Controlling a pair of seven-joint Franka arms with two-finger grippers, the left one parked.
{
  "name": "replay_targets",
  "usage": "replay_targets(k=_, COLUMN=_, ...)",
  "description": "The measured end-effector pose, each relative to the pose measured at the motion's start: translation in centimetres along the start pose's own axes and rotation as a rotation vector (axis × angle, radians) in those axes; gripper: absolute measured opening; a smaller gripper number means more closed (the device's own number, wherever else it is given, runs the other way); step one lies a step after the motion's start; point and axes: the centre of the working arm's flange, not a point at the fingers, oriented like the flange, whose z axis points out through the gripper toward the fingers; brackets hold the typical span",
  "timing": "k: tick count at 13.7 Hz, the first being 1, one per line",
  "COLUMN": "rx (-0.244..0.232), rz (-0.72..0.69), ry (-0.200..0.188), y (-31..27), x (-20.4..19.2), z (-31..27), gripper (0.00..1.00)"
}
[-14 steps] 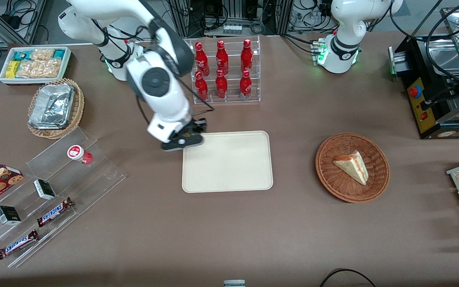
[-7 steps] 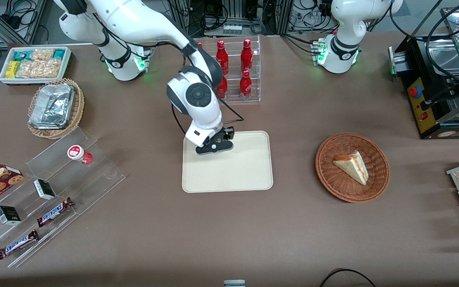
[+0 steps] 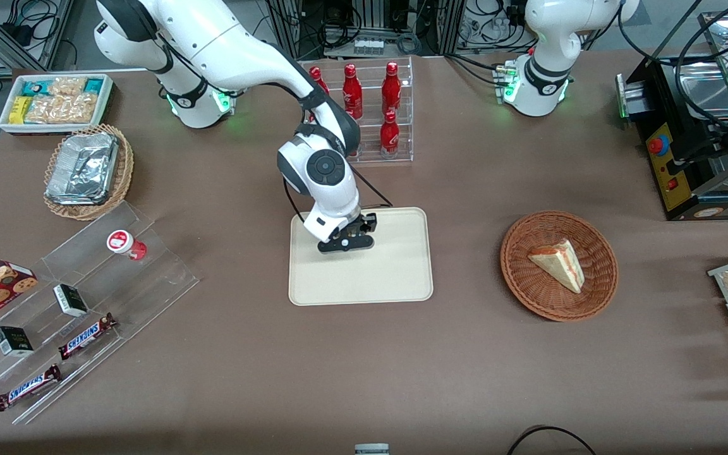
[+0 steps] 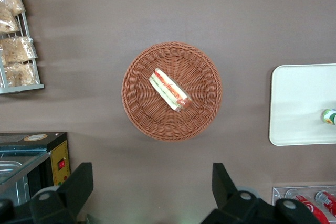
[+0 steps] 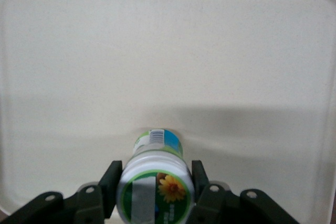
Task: Place green gum on tray
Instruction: 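Lower the gum container onto the tray and open the right gripper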
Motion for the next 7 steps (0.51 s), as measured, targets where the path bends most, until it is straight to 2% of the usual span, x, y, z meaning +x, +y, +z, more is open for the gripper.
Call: replay_targets(k=7, rx=-0.007, rz=0.033, ry=-0.008, y=-0.33, x=-0.33, z=0.84, gripper=0.59)
